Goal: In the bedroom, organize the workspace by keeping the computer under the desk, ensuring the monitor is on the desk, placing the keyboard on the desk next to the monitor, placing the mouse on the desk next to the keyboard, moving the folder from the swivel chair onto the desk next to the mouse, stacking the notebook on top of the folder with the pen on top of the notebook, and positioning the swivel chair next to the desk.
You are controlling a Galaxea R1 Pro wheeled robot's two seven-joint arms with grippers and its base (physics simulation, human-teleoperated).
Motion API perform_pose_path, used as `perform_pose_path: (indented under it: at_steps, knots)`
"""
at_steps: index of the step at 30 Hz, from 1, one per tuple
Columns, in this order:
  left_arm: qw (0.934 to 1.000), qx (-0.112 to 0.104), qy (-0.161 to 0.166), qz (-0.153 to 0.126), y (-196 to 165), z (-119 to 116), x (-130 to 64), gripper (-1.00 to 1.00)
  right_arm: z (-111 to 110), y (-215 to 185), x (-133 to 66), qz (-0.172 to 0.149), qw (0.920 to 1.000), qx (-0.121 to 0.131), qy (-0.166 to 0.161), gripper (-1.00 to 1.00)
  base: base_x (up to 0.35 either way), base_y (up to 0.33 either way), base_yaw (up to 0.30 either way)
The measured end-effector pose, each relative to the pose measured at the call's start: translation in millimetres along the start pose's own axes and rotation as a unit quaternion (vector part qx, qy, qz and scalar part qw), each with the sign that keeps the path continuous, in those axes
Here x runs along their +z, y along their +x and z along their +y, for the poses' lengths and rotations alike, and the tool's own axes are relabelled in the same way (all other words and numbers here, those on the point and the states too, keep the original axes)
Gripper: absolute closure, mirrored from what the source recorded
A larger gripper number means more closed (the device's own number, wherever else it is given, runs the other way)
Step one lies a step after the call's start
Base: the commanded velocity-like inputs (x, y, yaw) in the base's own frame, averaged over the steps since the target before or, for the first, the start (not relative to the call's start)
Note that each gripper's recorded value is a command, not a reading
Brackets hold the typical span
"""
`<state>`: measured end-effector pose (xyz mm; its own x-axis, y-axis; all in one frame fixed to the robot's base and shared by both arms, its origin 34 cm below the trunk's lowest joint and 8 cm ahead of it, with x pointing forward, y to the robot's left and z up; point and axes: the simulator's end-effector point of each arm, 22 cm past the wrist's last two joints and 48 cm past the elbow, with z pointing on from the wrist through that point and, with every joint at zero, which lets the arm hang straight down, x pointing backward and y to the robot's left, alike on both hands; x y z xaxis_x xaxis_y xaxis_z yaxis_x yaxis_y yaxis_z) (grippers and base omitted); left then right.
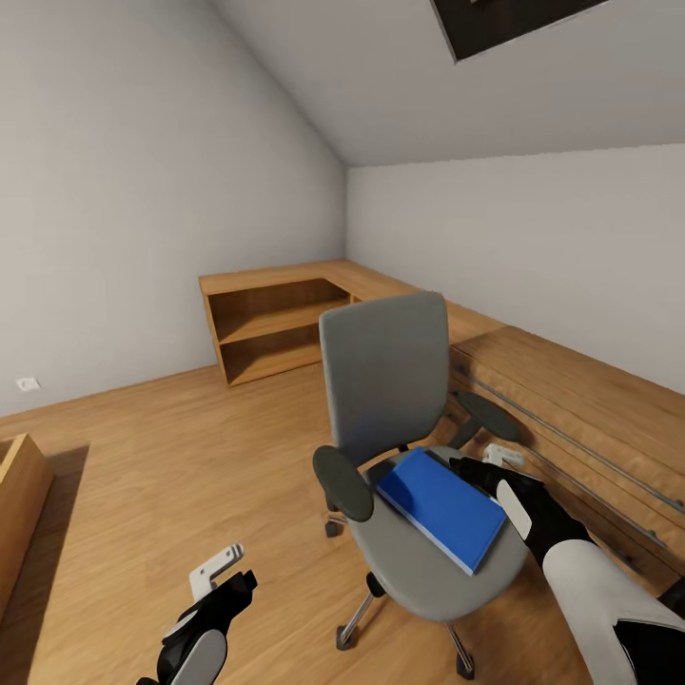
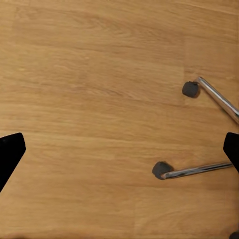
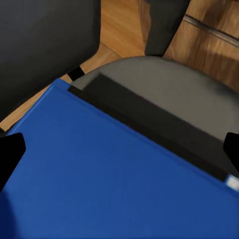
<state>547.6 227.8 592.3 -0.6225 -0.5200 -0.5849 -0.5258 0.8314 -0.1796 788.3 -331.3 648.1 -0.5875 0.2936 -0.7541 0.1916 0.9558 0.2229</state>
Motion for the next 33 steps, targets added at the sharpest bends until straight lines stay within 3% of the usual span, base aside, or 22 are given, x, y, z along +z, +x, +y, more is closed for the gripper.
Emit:
perform_pose_path:
  at_steps: [24, 33]
  knots:
    - [1.0000, 0.000, 0.000, 0.000, -0.2, 0.0, 0.1, -1.00, 0.2, 0.4, 0.1, 0.000, 1.0000, -0.001, 0.000, -1.00, 0.050, -0.011, 0.000]
    - [1.0000, 0.000, 0.000, 0.000, 0.1, 0.0, -0.2, -1.00, 0.1, 0.4, -0.2, 0.000, 1.0000, -0.001, 0.000, -1.00, 0.180, 0.000, 0.000]
